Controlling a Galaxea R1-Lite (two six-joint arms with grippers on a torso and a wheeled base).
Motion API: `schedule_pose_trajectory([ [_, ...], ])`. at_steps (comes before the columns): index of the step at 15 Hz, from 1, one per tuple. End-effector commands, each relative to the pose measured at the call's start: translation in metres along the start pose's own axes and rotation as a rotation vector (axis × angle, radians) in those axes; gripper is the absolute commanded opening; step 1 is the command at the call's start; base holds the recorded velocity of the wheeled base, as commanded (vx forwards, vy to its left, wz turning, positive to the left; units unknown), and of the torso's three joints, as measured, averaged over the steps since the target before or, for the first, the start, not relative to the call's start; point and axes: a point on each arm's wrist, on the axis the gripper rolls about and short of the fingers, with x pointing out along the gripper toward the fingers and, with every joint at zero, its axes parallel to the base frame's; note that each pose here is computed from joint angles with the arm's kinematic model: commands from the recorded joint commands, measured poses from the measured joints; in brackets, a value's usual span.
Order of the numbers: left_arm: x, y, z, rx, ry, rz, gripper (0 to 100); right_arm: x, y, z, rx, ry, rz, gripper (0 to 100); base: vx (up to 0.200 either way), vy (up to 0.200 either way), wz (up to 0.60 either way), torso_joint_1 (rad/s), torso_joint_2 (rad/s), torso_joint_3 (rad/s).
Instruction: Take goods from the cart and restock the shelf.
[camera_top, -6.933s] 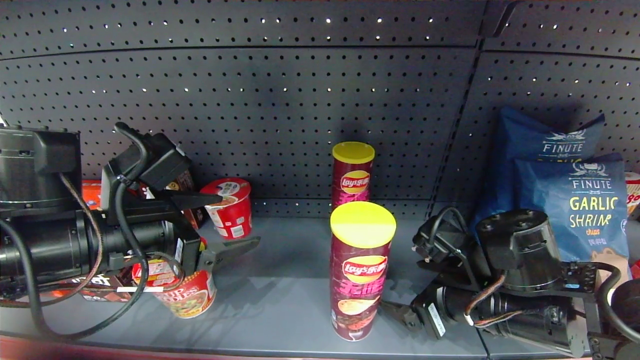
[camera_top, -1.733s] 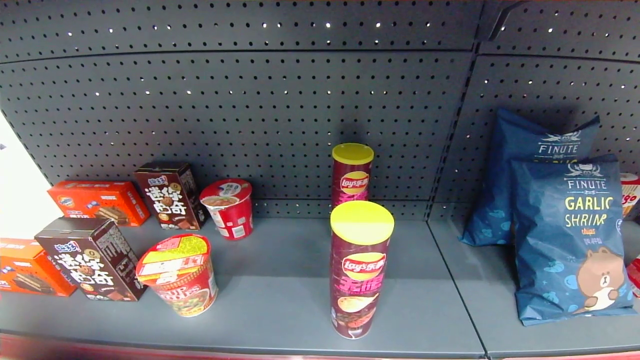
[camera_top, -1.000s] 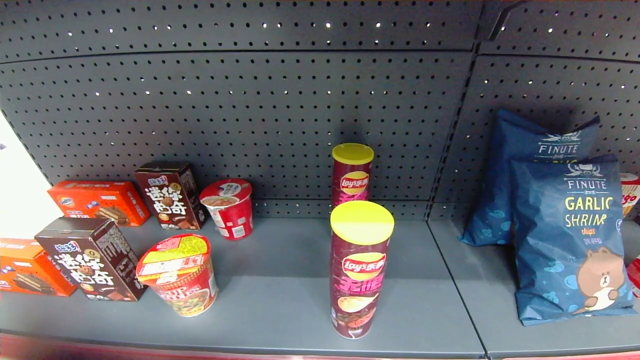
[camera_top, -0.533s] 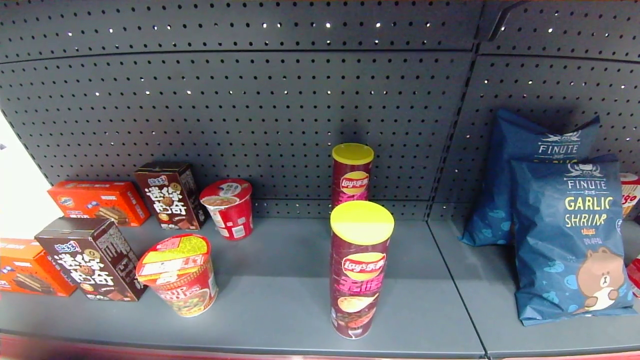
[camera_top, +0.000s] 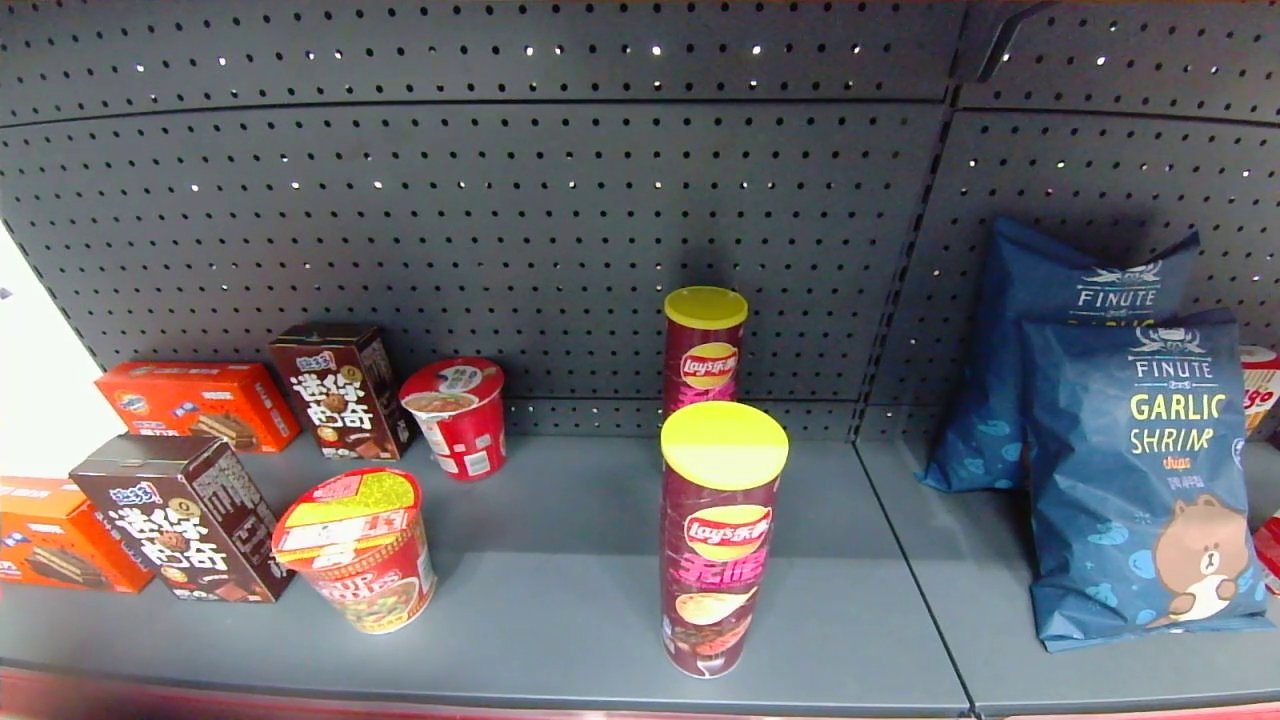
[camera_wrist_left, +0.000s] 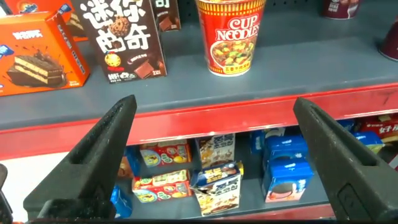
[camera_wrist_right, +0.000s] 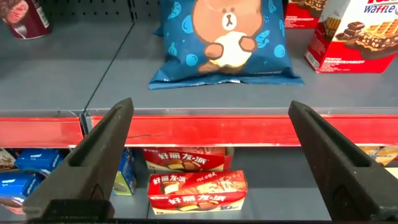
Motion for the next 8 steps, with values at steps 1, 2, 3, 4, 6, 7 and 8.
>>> schedule_pose_trajectory([
  [1,0.0001,0.0000,0.0000,-0.004,0.001,0.000,100,0.0000,0.0000,0.0000,0.000,0.000,0.000,100,0.000,0.000,0.00,0.000,0.00,0.000],
  [2,0.0001,0.0001,0.0000,-0.007,0.002,0.003,100,0.0000,0.0000,0.0000,0.000,0.000,0.000,100,0.000,0.000,0.00,0.000,0.00,0.000],
  [3,0.0001,0.0001,0.0000,-0.007,0.002,0.003,100,0.0000,0.0000,0.0000,0.000,0.000,0.000,100,0.000,0.000,0.00,0.000,0.00,0.000],
  [4,0.0001,0.0001,0.0000,-0.007,0.002,0.003,100,0.0000,0.0000,0.0000,0.000,0.000,0.000,100,0.000,0.000,0.00,0.000,0.00,0.000],
  [6,0.0001,0.0000,0.0000,-0.007,0.002,0.002,100,0.0000,0.0000,0.0000,0.000,0.000,0.000,100,0.000,0.000,0.00,0.000,0.00,0.000],
  [7,0.0001,0.0000,0.0000,-0.005,0.002,0.002,100,0.0000,0.0000,0.0000,0.000,0.000,0.000,100,0.000,0.000,0.00,0.000,0.00,0.000],
  [8,0.0001,0.0000,0.0000,-0.002,0.002,0.002,100,0.0000,0.0000,0.0000,0.000,0.000,0.000,100,0.000,0.000,0.00,0.000,0.00,0.000],
])
